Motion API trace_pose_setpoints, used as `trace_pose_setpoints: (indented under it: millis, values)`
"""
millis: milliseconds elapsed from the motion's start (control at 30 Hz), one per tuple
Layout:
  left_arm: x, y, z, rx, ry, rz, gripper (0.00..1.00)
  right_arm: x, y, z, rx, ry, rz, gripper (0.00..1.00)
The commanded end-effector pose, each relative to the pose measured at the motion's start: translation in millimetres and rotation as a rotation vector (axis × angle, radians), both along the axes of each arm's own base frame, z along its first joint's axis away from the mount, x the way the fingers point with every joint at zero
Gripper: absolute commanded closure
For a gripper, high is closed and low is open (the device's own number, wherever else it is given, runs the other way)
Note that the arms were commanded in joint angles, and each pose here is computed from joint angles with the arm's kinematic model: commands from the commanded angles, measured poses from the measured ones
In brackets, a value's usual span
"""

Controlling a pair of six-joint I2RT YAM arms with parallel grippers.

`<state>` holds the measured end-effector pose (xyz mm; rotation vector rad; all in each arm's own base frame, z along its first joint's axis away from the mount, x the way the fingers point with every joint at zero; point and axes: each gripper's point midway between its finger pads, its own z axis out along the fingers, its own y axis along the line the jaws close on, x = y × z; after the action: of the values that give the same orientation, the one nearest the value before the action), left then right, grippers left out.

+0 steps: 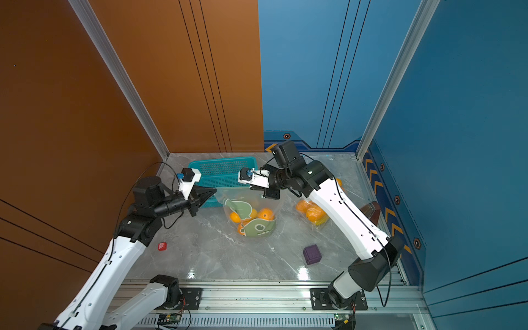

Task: Place the mango in a zip-top bag and seal the zipper
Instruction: Zip the zipper on the zipper food storage bag.

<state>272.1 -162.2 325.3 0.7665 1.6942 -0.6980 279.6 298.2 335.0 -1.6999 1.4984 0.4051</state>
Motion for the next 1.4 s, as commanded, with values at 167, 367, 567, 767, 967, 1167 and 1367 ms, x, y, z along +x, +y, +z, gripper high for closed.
trace_pose_setpoints:
  millis: [167, 367, 567, 767, 967, 1167, 1367]
  values:
    - [18.7, 23.4, -4.4, 0.016, 0.01, 0.156, 1.0, -2.3, -64.6, -11.1, -0.04, 0.062, -0.177, 1.0]
    - [21.2, 21.4, -8.0, 0.014, 0.026, 0.152, 1.0, -6.2, -82.3, -16.4, -0.026, 0.082, -0.23, 1.0]
    - [23.8, 22.9, -6.0, 0.013, 0.024, 0.165, 1.0, -2.5, -105.5, -20.1, -0.015, 0.086, -0.311, 1.0]
    - [24.8, 18.0, -6.4, 0.004, 0.039, 0.142, 1.0, 0.8, -120.6, -17.9, 0.005, 0.082, -0.368, 1.0]
    - [23.0, 11.3, -7.2, 0.003, 0.046, 0.114, 1.0, 1.0, -121.5, -17.4, 0.026, 0.082, -0.376, 1.0]
    - [17.5, -4.8, -2.4, -0.014, 0.056, 0.042, 1.0, -0.1, -116.5, -9.9, 0.066, 0.08, -0.363, 1.0]
    - [0.9, -32.6, 7.6, -0.041, 0.072, -0.033, 1.0, -6.3, -114.5, 7.3, 0.12, 0.035, -0.385, 1.0]
